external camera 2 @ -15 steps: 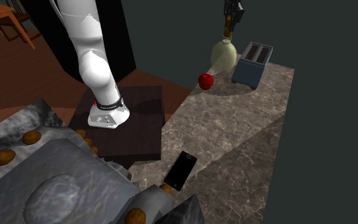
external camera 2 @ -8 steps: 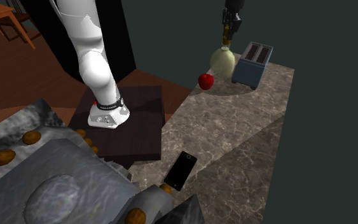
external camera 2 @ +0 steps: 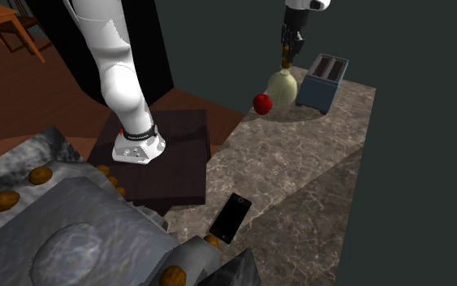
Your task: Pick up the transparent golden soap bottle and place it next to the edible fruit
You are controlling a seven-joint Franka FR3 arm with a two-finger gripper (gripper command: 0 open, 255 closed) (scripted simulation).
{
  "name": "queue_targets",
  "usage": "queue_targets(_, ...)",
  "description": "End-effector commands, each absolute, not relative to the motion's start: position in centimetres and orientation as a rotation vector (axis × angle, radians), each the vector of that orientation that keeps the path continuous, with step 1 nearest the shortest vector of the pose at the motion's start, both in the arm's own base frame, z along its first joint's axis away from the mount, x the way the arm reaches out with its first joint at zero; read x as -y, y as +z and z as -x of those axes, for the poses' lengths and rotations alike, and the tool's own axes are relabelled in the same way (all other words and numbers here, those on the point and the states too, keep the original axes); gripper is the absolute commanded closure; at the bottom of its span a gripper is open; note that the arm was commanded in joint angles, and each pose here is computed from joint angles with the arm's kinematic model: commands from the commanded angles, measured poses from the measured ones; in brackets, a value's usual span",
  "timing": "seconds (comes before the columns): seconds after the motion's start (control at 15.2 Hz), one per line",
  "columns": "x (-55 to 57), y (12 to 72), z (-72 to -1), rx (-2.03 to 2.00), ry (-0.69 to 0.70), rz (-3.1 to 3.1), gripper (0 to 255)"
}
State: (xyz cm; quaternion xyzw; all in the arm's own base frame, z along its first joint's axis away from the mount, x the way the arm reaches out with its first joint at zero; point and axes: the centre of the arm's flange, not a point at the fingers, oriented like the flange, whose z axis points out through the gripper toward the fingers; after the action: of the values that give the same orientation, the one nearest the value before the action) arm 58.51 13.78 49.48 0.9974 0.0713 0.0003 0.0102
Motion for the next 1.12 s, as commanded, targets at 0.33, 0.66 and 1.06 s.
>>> queue_targets(0.33,-13.8,45.8,-58.6,-0.222,0.003,-3.114,255)
queue_targets(0.66,-13.8,43.2,-58.6,-0.222,0.003,-3.114,255)
queue_targets(1.06,-13.8,40.0,-58.6,-0.222,0.003,-3.114,255)
